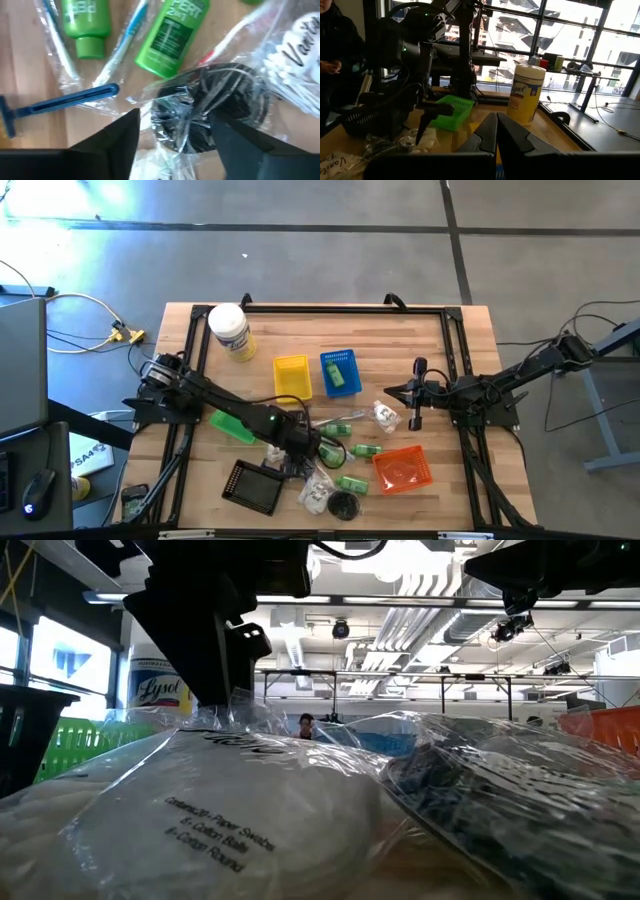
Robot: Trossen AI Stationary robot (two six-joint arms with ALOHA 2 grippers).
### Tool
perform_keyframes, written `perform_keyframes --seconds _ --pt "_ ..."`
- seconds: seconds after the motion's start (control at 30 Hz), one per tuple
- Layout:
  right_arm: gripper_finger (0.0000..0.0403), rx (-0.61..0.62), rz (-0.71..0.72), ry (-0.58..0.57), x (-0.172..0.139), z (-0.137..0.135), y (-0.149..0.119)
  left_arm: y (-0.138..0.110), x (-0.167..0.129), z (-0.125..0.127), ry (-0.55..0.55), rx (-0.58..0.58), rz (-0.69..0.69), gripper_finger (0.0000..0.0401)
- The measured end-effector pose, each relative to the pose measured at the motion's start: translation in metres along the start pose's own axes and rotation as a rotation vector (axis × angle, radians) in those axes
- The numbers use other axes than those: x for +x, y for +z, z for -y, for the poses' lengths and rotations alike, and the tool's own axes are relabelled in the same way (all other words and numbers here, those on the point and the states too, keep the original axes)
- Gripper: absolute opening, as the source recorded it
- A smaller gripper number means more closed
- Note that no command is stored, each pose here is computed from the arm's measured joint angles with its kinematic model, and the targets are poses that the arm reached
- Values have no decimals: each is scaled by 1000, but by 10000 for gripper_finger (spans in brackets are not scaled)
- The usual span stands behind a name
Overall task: Pick & Place Travel size toiletries
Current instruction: Put the razor into the yellow bin
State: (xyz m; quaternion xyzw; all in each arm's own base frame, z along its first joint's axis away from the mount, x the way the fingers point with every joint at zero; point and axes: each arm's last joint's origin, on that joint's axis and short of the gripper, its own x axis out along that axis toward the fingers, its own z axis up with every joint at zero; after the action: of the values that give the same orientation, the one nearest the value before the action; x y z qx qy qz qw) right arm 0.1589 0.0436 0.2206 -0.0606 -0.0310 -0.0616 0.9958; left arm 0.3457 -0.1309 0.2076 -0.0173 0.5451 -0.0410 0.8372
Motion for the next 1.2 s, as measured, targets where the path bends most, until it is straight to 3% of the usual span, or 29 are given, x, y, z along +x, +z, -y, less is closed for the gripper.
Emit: perform_keyframes --seconds 0.17,0.6,0.8,1.0,1.2 --pt "3 1 -1 0 0 0 0 0 -1 0 1 39 1 265" --pt "3 -9 -23 3 0 0 -2 1 -23 -2 75 80 -131 267" --pt "3 -9 -23 4 0 0 -2 12 -21 -5 27 148 -36 267" --pt "3 2 -23 4 0 0 -2 24 -20 -25 -1 84 22 267" --pt "3 9 -32 5 0 -1 -3 14 0 -45 -75 29 -8 267"
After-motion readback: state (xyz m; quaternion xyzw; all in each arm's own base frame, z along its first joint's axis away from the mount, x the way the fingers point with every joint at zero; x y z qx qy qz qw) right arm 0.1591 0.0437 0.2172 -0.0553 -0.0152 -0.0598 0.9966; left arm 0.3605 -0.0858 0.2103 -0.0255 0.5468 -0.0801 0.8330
